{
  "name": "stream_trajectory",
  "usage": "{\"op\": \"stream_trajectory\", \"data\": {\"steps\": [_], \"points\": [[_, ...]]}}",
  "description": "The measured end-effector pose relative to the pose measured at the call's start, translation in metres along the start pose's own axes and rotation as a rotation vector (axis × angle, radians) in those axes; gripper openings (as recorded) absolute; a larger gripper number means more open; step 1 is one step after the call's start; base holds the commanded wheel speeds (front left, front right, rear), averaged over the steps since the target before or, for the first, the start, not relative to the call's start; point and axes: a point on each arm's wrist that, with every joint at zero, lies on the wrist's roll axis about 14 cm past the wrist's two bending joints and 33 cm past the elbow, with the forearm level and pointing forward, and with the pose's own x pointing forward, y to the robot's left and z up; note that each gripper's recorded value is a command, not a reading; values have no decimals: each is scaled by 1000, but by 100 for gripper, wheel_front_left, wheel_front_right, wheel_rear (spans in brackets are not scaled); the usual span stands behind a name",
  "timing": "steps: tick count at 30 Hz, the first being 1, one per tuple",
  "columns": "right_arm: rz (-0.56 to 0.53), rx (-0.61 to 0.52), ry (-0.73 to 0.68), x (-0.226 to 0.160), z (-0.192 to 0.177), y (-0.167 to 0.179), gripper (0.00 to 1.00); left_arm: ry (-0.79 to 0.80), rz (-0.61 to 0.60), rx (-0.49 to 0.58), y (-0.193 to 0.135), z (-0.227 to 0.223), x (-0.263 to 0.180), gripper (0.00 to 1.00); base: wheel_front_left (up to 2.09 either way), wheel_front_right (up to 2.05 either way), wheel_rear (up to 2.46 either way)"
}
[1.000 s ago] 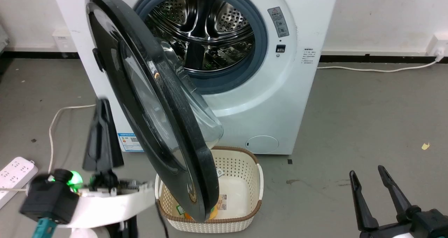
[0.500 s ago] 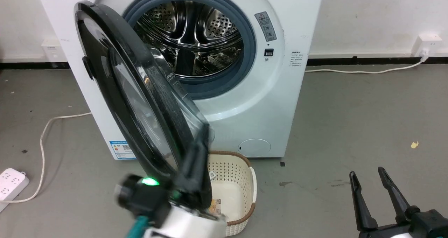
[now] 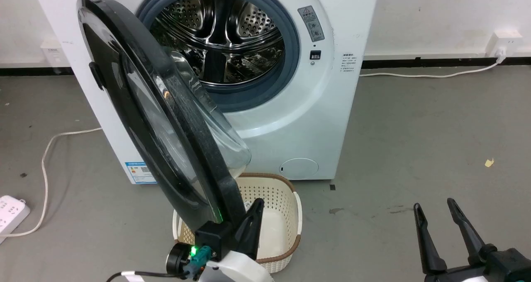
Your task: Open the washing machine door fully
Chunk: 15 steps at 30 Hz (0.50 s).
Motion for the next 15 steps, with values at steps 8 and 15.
{"op": "stream_trajectory", "data": {"steps": [8,15], "points": [[32,18,17,8,-7,10,100,-1,111,-24,30,-6,-8,0,0,0,0],[107,47,15,21,-9,35,100,-20,208,0,59,-1,-33,0,0,0,0]]}}
